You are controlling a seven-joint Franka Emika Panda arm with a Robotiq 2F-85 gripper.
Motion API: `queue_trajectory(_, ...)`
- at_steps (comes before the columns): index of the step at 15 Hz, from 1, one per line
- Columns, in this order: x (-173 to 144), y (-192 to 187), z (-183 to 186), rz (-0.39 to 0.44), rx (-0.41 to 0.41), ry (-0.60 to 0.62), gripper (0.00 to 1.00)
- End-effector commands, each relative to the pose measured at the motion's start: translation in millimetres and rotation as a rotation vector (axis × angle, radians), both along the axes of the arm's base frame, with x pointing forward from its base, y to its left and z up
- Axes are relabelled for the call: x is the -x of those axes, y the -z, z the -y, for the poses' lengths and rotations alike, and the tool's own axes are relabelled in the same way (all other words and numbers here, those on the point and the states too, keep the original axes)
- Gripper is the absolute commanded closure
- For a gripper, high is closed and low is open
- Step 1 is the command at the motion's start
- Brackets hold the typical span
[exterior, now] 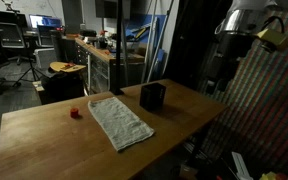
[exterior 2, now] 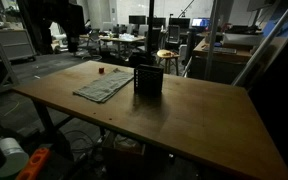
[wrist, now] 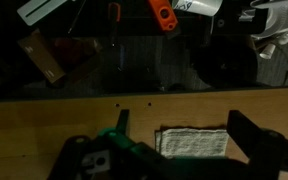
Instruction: Pick up the cloth and put it in the box
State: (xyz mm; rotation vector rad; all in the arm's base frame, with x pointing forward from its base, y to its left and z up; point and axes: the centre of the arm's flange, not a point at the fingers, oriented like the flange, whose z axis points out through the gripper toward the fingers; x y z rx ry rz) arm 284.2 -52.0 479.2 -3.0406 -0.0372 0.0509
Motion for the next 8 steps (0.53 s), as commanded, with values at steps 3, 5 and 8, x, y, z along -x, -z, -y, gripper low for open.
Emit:
queue_trajectory(3,-0.1,-2.4,0.2,0.006,0.001,0.000,0.00)
queue_trajectory(5,-0.1,-2.6,0.2,0.007,0.001,0.000,0.00)
queue_trajectory(8,-0.1,-2.6,0.2,0.007,0.001,0.000,0.00)
